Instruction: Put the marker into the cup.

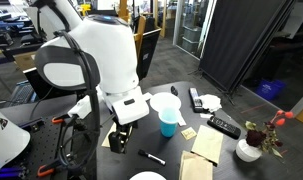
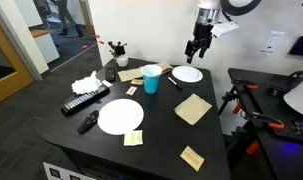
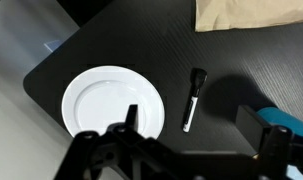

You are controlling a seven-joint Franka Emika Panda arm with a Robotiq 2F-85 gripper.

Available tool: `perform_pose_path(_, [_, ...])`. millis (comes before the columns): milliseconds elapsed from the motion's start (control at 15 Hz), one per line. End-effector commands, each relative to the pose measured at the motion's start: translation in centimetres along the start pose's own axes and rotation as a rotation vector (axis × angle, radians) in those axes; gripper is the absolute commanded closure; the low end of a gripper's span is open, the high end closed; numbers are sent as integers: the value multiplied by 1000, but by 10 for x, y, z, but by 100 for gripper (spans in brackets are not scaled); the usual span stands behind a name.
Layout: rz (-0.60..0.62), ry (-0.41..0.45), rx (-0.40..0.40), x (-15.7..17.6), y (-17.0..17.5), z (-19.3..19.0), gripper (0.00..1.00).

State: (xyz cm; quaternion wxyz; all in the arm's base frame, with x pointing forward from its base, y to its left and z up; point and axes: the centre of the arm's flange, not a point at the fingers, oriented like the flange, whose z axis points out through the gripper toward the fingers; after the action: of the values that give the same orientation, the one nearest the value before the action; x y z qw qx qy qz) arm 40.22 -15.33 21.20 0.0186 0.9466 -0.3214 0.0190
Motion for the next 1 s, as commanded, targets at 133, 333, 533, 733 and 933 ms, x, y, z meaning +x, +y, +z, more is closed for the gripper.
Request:
perform_pose_path(133, [80, -17, 14, 20, -14, 34, 0])
perform_pose_path(333, [58, -35, 3, 12, -11, 29, 0])
perform_pose_path(533, [59, -36, 2, 15, -12, 32, 0])
perform_pose_path(733, [60, -34, 2, 15, -12, 32, 0])
perform_pose_path(933, [73, -44, -5, 29, -21, 49, 0])
